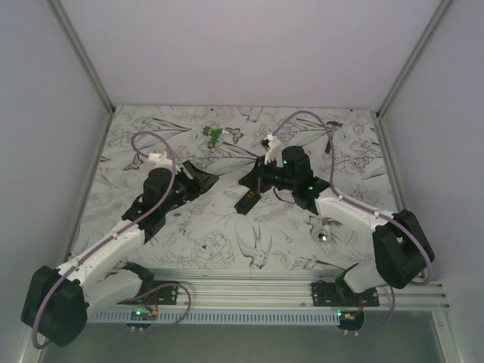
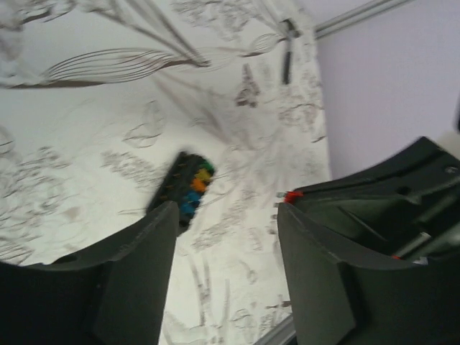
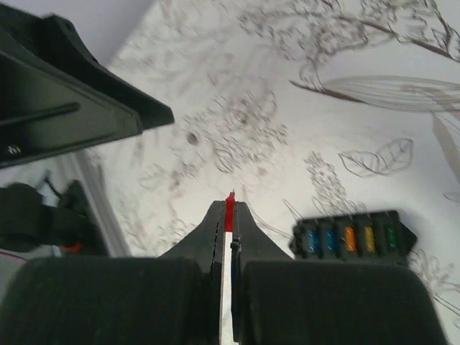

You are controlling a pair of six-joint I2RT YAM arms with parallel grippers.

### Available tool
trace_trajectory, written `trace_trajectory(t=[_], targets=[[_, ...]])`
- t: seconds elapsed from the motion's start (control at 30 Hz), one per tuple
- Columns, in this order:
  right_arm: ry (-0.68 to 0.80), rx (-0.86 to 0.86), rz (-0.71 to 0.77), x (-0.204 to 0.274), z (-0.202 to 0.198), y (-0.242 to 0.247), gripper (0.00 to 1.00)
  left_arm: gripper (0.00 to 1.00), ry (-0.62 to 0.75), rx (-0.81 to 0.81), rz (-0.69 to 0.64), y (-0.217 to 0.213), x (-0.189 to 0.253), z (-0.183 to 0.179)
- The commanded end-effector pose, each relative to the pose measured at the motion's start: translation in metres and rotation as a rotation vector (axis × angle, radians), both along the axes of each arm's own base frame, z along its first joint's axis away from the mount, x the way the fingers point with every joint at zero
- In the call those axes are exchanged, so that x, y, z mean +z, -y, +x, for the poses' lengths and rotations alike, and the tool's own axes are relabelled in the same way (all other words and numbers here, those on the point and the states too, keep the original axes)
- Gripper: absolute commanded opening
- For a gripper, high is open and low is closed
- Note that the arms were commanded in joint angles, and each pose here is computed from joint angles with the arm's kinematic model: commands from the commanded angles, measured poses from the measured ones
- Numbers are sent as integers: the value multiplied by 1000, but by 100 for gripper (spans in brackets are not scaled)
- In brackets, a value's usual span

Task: Snap on the fuse box
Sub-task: Pick up the fuse from the center of the board, then install the fuse at the fuse box base.

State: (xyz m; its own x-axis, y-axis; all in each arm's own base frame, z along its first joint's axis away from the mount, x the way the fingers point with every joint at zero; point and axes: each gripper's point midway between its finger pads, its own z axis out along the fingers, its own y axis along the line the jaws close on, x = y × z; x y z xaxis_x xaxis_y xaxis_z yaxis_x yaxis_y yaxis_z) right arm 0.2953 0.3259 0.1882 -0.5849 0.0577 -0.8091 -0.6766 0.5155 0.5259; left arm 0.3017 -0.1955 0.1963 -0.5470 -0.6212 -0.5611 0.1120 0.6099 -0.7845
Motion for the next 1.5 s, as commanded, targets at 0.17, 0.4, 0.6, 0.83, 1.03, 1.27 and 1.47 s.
trace_trajectory(t=[0.17,0.4,0.6,0.83,1.03,1.27,1.47], targets=[[98,26,-504,-66,-6,20,0,74,-180,-48,143,-23,-69,-2],[160,82,-658,-86,-10,11,0,92,-314,-87,157,-24,-107,6],[185,110,-755,-99,-8,4,0,100,-364,-89,186,-29,-126,13],[190,140,-802,-108,-8,-5,0,100,-397,-86,188,-34,-135,16],[178,166,-839,-114,-9,-5,0,100,-404,-74,190,-38,-137,17],[155,203,-866,-121,-13,-7,0,100,-408,-74,193,-39,-139,17],[150,217,-873,-123,-16,-8,0,100,-411,-74,190,-39,-138,17]])
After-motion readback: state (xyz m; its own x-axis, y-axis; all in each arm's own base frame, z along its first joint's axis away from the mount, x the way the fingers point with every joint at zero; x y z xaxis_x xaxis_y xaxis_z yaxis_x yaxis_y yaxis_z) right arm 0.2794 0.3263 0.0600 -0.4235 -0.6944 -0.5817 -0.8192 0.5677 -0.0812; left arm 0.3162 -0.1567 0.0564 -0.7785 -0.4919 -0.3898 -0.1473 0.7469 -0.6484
